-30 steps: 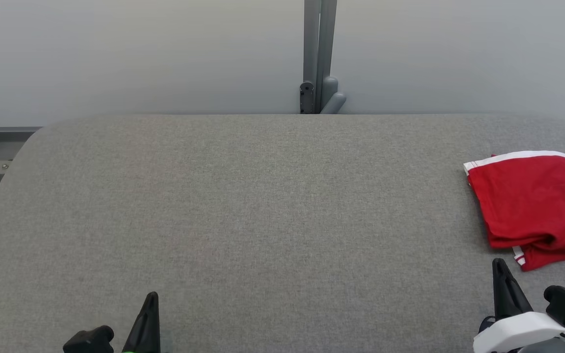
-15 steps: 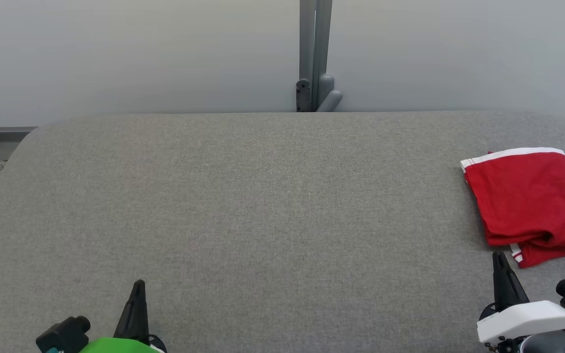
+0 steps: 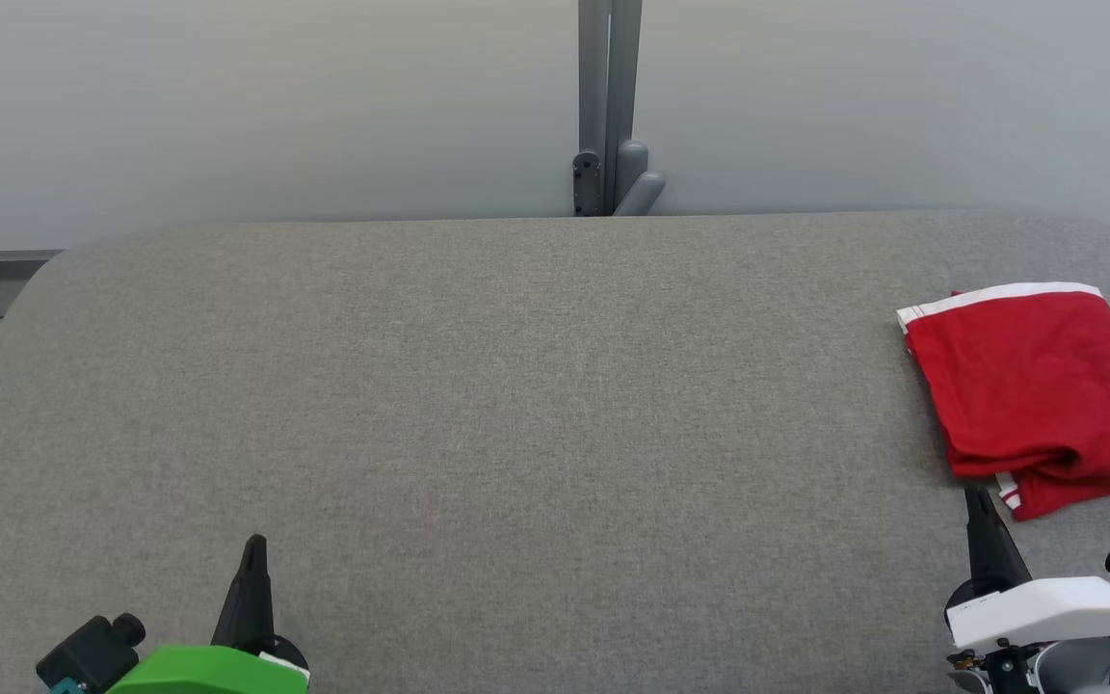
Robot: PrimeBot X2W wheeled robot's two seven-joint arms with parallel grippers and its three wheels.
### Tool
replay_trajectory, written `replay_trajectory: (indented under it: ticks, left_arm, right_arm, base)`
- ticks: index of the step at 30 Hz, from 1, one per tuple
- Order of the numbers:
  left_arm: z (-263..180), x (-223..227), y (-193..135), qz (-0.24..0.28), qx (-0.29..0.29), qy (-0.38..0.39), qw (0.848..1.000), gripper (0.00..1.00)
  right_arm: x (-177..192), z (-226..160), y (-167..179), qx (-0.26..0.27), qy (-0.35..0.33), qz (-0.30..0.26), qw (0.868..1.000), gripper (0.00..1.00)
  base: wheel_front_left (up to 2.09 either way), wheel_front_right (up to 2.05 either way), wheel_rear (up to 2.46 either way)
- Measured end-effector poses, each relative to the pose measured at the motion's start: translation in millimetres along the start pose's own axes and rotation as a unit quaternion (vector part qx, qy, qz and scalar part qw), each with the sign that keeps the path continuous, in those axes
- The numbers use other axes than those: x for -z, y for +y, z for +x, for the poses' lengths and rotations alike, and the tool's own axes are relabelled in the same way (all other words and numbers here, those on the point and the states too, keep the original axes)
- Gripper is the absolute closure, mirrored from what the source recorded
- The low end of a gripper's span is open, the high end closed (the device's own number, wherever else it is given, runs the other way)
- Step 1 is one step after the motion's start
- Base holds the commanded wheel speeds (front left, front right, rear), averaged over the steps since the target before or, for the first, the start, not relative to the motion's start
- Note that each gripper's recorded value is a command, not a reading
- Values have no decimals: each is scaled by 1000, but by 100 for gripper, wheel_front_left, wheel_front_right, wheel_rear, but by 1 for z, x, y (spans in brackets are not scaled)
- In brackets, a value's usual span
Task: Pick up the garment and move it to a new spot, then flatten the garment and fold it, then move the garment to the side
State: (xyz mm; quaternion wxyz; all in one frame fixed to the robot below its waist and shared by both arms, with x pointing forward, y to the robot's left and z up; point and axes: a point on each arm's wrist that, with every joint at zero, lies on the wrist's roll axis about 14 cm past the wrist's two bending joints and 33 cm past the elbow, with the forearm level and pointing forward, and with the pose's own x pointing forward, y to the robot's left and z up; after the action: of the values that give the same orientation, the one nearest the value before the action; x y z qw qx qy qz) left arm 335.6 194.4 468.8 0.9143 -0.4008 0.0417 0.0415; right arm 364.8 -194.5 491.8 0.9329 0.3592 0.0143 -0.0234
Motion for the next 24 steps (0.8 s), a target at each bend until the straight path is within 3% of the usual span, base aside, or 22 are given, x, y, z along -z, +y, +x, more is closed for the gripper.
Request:
replay_trajectory:
  ticks: [24]
  left_arm:
    - [16,-14,-9,-134,9,-5,991,100]
  right_arm:
    - [-5,7,3,0,3,152,988,100]
  base:
    - [0,0,0]
